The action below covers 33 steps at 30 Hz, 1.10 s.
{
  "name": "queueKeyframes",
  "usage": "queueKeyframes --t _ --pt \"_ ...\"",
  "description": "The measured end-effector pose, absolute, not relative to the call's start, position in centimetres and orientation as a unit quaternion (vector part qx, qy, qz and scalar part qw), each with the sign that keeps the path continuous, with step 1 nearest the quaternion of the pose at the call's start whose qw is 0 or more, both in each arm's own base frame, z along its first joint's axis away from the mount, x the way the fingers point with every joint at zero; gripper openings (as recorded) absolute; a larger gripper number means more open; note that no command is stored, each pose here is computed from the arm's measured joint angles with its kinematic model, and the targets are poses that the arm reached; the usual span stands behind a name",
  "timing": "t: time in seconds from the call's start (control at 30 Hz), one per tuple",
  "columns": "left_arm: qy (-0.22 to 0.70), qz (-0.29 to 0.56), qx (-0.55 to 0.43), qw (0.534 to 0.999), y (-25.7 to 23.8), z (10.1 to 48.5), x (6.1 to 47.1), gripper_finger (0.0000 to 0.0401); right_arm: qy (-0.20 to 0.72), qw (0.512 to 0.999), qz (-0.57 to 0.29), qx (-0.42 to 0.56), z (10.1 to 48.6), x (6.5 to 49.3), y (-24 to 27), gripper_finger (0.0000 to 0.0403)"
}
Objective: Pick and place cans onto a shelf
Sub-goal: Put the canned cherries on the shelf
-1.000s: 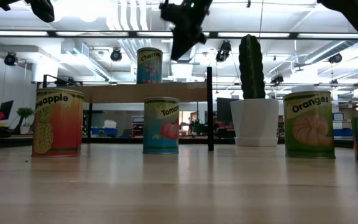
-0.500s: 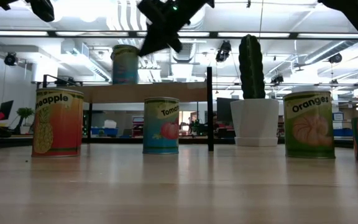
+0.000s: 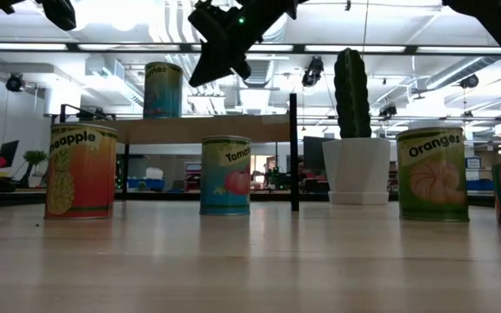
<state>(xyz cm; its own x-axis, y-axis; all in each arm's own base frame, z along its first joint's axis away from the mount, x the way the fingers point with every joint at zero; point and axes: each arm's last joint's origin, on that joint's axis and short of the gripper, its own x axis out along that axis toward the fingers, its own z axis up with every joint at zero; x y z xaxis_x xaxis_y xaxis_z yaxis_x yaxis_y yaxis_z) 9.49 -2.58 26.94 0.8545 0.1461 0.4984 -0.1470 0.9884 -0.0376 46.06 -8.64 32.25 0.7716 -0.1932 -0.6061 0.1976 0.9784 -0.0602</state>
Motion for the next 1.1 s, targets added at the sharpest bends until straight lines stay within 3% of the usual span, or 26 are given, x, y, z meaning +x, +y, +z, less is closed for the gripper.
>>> queueKeyframes --t 0.3,0.47,0.67,1.1 --pt "-0.259 0.077 0.002 0.963 -2.6 27.0 9.5 0.0000 0.306 0.948 -0.089 -0.014 30.6 47.5 -8.9 0.0008" --pt "-0.260 0.077 0.002 0.963 -2.6 27.0 9.5 0.0000 0.262 0.952 -0.141 -0.071 31.0 48.4 -9.4 0.0008" --pt "-0.260 0.077 0.002 0.963 -2.6 27.0 9.4 0.0000 0.285 0.947 -0.131 -0.064 30.4 48.2 -9.3 0.0008" --pt "-0.263 0.077 0.003 0.962 -2.5 27.0 9.3 0.0000 0.183 0.967 -0.134 -0.120 28.5 51.7 -10.3 0.0008"
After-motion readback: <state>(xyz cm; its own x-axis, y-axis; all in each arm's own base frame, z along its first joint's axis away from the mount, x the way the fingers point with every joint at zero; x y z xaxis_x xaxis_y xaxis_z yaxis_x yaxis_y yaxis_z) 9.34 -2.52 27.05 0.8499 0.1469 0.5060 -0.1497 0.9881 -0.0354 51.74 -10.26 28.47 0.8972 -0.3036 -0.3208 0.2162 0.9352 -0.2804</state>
